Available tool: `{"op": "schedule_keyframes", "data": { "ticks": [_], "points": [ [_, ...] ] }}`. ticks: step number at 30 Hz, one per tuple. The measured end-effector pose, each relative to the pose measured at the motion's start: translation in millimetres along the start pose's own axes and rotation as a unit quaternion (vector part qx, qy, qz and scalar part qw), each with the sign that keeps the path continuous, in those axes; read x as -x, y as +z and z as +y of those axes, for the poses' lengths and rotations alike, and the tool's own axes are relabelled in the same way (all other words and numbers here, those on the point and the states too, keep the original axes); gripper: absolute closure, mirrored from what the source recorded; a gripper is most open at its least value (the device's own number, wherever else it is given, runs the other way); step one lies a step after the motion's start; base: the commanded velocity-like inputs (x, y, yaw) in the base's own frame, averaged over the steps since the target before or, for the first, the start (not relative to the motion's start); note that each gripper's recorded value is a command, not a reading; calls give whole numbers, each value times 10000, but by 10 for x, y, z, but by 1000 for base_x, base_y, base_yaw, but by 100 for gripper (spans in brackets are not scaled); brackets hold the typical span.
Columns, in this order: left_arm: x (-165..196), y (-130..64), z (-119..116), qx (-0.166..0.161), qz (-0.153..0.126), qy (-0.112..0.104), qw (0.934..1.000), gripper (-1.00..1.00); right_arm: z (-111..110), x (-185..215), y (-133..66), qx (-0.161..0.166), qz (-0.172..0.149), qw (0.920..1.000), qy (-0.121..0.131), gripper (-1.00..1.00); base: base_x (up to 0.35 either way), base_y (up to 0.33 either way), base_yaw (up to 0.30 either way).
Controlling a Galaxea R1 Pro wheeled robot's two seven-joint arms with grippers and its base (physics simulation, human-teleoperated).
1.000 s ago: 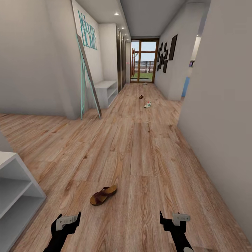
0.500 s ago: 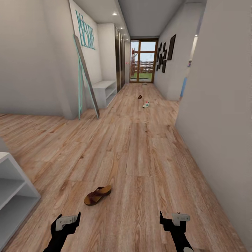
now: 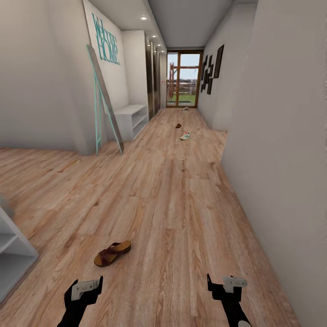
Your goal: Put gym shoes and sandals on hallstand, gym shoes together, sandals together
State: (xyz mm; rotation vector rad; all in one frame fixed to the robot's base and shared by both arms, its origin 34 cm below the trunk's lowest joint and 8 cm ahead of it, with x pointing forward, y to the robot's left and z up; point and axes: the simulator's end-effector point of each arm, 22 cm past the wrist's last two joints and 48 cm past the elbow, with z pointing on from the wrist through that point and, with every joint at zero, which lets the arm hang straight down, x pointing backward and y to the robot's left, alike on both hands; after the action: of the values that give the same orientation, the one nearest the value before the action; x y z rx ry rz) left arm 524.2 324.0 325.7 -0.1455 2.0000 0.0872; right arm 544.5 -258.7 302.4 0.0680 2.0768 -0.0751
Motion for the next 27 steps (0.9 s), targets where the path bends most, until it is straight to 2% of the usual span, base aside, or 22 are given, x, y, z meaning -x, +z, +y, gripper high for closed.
{"op": "schedule_keyframes", "data": {
  "ticks": [14, 27],
  "points": [
    [-8, -1, 56, 87, 10, 23, 10000, -100, 0, 0, 0, 0, 0, 10000, 0, -100, 106, -269, 0],
    [-12, -1, 71, 107, 15, 22, 9999, -100, 10, 3, 0, 6, -3, 10000, 4, -100, 57, -71, 0]
  ]
}}
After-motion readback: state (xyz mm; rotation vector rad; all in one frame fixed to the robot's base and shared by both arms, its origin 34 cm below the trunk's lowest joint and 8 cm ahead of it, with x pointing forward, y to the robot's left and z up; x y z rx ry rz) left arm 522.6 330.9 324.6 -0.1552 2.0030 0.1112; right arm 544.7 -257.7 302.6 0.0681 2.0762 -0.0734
